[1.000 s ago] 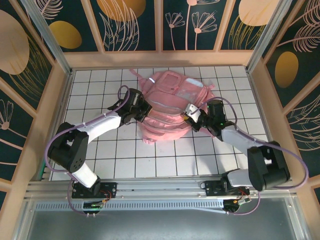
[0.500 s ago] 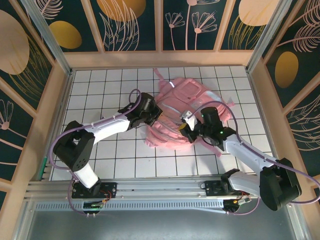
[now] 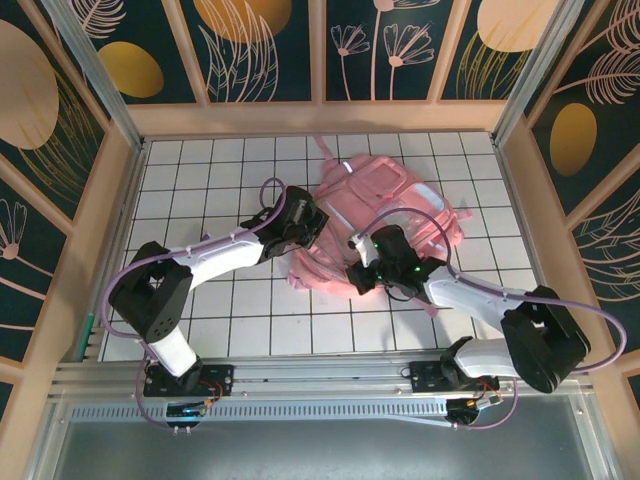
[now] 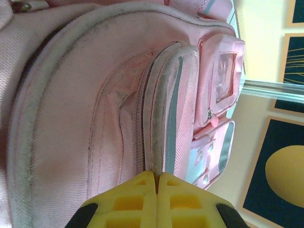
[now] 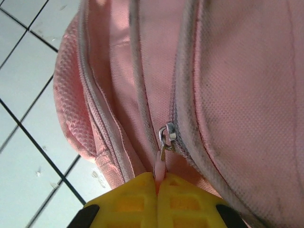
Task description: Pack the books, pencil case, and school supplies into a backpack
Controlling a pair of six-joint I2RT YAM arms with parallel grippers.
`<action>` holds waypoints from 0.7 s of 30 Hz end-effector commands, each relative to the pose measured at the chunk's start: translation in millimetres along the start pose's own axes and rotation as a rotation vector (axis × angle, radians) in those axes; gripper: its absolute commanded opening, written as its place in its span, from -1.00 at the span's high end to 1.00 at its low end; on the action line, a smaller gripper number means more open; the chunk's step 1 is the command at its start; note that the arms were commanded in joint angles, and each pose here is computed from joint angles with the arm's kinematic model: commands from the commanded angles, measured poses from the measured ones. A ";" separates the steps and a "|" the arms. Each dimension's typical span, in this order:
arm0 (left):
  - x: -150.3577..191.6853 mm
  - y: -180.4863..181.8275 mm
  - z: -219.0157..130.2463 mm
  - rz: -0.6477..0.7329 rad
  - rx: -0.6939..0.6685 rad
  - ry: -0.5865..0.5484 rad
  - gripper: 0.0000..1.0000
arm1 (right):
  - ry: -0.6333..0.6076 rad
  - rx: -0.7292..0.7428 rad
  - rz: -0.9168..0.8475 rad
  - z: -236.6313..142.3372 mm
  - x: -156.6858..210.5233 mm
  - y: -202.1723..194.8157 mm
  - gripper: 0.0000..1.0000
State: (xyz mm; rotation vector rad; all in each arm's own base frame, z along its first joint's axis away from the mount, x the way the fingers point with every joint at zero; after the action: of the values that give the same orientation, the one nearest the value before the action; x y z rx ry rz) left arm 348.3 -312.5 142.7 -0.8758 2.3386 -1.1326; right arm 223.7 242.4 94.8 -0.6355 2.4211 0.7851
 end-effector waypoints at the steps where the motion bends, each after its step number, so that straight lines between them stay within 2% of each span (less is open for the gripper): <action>1: 52.6 -17.4 -7.6 0.013 0.087 0.205 1.00 | -0.161 -0.162 0.113 0.1 -61.4 45.3 1.00; 5: 53.3 -17.3 -8.5 0.016 0.090 0.209 1.00 | -0.135 -0.198 0.286 11.6 -62.7 59.6 1.00; 12: 54.5 -9.0 -9.5 0.012 0.086 0.215 1.00 | -0.293 -0.317 0.370 -14.6 -94.6 80.5 1.00; 14: 55.4 -6.6 -9.0 0.014 0.090 0.222 1.00 | -0.297 -0.299 0.352 -18.4 -98.8 79.5 0.70; 16: 53.0 -5.1 -9.6 0.037 0.087 0.223 1.00 | -0.295 -0.257 0.304 -20.0 -99.6 74.0 0.54; 18: 44.8 1.9 -11.3 0.067 0.058 0.208 0.80 | -0.285 -0.226 0.236 -23.0 -96.2 67.7 0.44; 21: 27.8 6.0 -19.2 0.131 0.045 0.187 0.65 | -0.235 -0.212 0.054 -28.6 -85.5 59.8 0.35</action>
State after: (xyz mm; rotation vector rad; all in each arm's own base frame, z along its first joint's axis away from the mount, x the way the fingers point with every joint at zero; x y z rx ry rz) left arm 330.7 -319.9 141.3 -0.7498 2.3924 -1.2297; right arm 241.8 291.2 159.7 -0.2973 2.3259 1.1218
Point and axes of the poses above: each hand's point on the last joint's axis, 136 mm out from that joint toward the fingers, its own z axis out along the fingers, its own y axis along the line the jaws close on, x = y × z, the point moved 2 cm from there along -z, back along the fingers, and after that the axes turned 5 degrees about z, right-handed, at the moved point
